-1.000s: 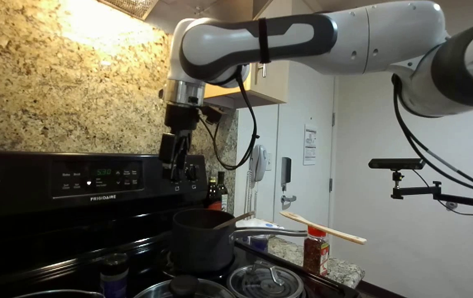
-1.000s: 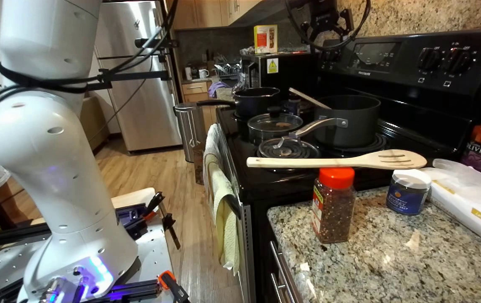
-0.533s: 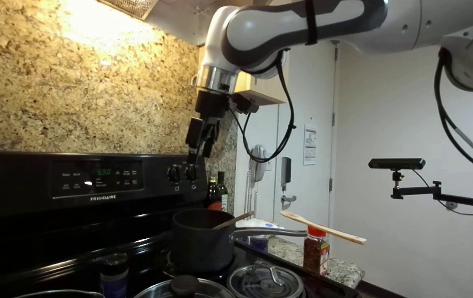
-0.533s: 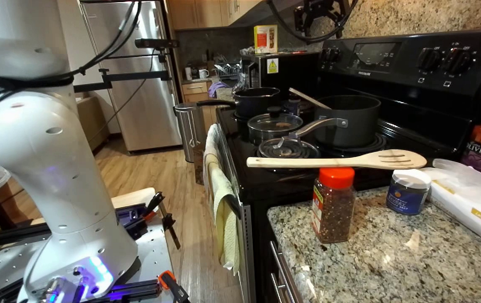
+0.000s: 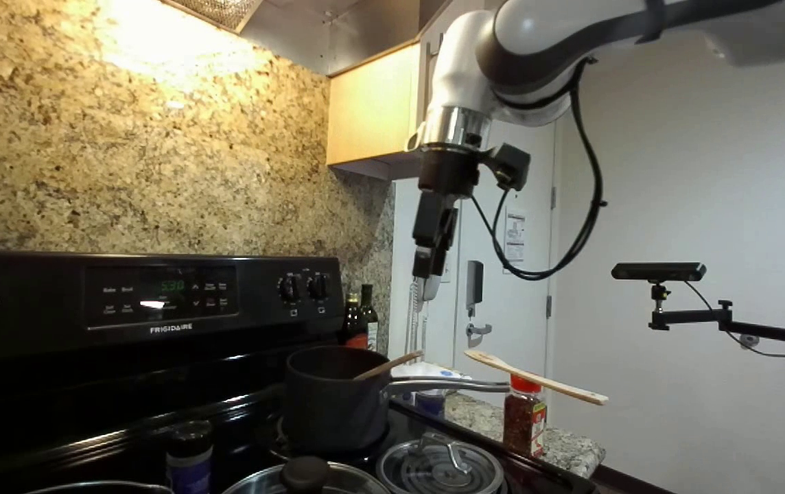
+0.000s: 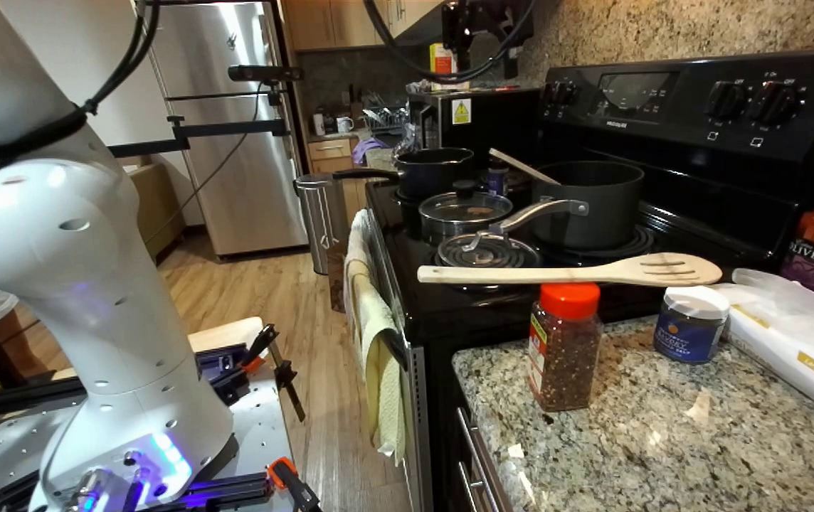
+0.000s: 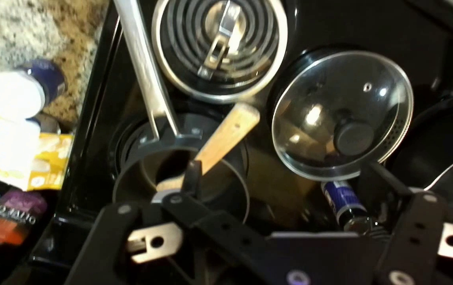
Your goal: Remove the seasoning shaker from the far right of the countertop and put it on the left side of the stove
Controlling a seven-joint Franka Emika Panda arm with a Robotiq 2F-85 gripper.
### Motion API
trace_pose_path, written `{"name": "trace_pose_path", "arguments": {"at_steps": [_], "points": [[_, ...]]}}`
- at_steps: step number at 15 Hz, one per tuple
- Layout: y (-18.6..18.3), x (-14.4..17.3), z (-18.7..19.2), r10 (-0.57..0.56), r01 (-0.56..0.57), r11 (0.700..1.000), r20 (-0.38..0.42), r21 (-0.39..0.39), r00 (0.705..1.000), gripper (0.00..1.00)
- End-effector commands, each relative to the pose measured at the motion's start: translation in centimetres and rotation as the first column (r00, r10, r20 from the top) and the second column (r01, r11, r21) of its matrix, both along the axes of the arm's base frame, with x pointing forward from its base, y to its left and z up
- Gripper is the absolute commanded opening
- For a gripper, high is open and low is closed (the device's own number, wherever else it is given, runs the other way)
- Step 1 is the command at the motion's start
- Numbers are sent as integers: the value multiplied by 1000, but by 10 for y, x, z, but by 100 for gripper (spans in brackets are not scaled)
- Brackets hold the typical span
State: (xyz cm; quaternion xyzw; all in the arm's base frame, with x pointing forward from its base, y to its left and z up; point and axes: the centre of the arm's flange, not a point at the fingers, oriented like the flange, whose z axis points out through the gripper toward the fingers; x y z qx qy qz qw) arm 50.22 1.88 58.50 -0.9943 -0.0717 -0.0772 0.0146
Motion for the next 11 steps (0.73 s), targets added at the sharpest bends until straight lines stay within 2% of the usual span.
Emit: {"name": "trace_pose_path", "arguments": {"at_steps": [1, 2, 5, 6, 8, 11], "points": [[-17, -92, -9, -25, 26, 999, -52, 37, 998, 100], [-19, -112, -12, -39, 40, 999, -65, 24, 997, 100], [-21, -140, -12, -94, 94, 996, -93, -1, 991, 100], [-22, -110, -10, -57, 58, 998, -93, 16, 994, 100], [-23, -127, -8, -70, 71, 997, -84, 17, 994, 100], [-22, -132, -10, -72, 74, 997, -83, 17, 994, 100]]}}
